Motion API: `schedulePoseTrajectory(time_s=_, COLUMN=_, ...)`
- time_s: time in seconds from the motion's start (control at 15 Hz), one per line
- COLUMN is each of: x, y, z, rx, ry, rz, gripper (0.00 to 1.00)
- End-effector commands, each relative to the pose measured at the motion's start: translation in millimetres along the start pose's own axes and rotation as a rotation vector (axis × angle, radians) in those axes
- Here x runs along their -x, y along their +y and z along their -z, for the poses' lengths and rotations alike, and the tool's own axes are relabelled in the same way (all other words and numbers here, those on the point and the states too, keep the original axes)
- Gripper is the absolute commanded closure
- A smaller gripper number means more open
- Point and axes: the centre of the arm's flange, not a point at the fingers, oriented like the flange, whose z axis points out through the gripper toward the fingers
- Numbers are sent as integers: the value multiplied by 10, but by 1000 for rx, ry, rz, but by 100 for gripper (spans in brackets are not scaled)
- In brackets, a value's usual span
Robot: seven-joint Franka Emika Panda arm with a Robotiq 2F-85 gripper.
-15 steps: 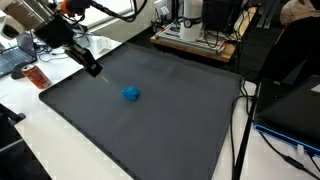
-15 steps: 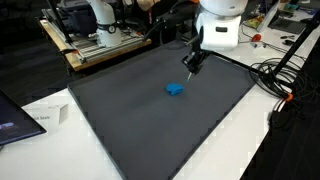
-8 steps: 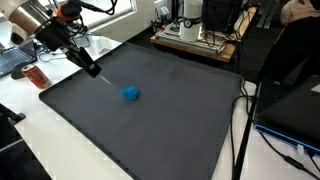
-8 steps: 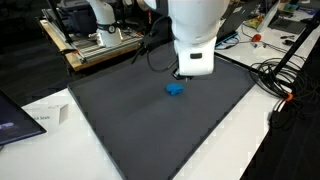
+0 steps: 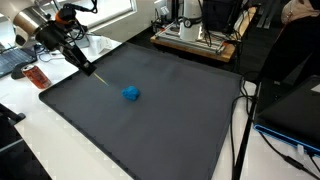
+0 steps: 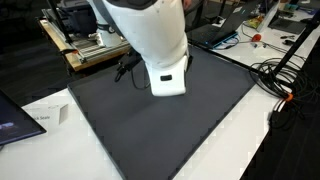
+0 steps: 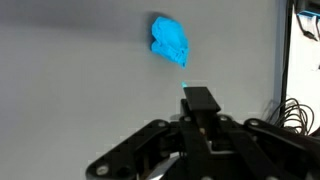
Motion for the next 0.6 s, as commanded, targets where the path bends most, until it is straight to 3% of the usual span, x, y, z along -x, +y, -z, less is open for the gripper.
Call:
schedulePoseTrajectory(time_s=0.0, x=243, y=11, z=-22, rx=-15, ry=30, rz=17, gripper=97)
schedulePoseTrajectory(time_s=0.53, x=517, y=86, z=-3, rx=28, ry=101, rz=-20, gripper=97)
